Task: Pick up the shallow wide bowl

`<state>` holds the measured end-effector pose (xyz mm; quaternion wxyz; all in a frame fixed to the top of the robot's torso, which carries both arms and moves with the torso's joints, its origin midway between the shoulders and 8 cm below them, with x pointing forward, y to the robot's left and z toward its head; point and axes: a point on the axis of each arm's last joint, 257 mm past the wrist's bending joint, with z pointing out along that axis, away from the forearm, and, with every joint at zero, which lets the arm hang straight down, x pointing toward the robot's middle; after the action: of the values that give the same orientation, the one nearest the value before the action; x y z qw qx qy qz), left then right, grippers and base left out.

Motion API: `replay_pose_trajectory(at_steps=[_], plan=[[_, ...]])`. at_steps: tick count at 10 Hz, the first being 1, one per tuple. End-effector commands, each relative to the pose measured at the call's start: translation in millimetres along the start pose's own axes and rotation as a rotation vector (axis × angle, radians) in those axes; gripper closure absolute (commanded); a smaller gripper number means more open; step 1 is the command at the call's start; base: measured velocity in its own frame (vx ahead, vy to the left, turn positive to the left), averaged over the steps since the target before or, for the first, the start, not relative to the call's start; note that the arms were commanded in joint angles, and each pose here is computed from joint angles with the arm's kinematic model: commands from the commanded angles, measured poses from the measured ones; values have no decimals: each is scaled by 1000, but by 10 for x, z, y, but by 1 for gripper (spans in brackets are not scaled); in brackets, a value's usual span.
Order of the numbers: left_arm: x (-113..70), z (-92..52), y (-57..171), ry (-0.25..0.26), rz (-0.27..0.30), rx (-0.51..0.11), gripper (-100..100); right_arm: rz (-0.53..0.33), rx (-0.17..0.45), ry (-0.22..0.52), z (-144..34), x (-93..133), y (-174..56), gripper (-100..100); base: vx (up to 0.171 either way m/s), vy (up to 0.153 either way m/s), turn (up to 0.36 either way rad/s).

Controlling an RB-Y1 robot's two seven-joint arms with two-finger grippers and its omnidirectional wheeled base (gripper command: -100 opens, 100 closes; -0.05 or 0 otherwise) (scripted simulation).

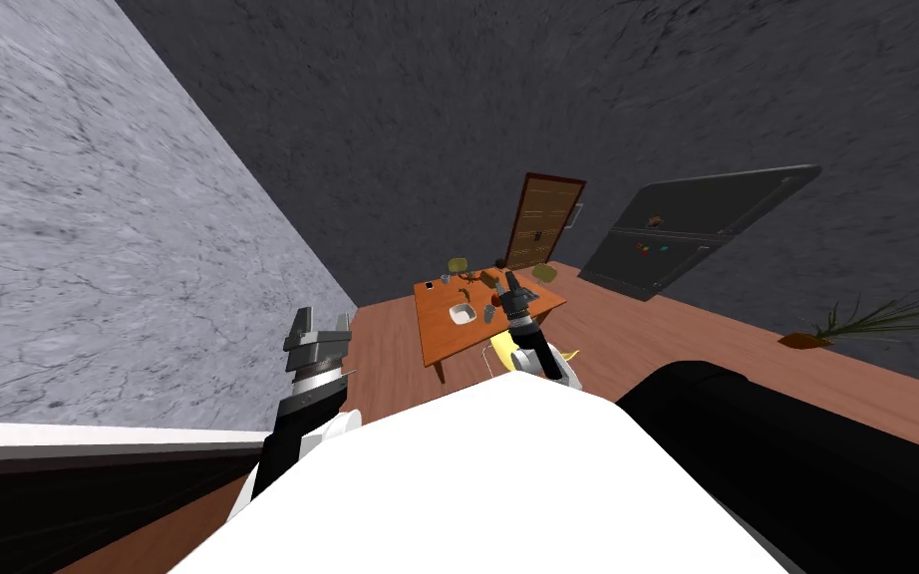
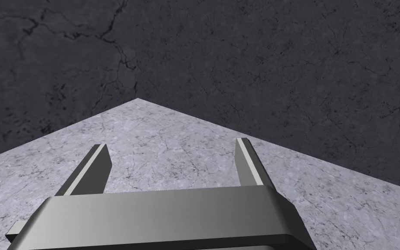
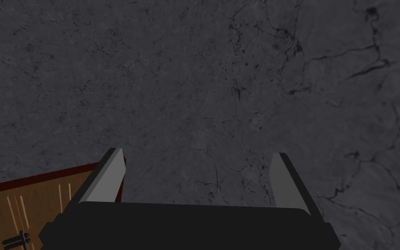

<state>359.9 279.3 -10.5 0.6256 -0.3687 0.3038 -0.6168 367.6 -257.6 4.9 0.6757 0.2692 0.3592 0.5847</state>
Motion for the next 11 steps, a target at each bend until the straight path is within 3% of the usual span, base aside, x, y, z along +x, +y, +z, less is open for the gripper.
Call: replay_pose_trajectory(at_steps=[1,2,4,5,7,8,9,10,11], plan=[[0,0,0,0,0,0,0,-55,61,64,-73,128,-270,-100,-107,9,204],[0,0,0,0,0,0,0,-59,62,66,-75,132,-275,-100,-76,-2,48],[0,0,0,0,0,0,0,-142,147,150,-203,256,-643,-100,-78,8,182],[0,0,0,0,0,0,0,-151,147,154,-204,265,-644,-100,-72,-1,67],[0,0,0,0,0,0,0,-244,241,242,-394,342,-1057,-100,-74,10,205],[0,0,0,0,0,0,0,-260,240,250,-398,357,-1060,-100,-70,8,60],[-1,-1,0,0,0,0,0,-312,288,295,-516,374,-1276,-100,-79,15,182],[0,0,0,0,0,0,0,-320,288,300,-520,381,-1280,-100,-56,7,91],[-1,-1,0,0,0,0,0,-379,337,348,-655,382,-1502,-100,-50,6,194]])
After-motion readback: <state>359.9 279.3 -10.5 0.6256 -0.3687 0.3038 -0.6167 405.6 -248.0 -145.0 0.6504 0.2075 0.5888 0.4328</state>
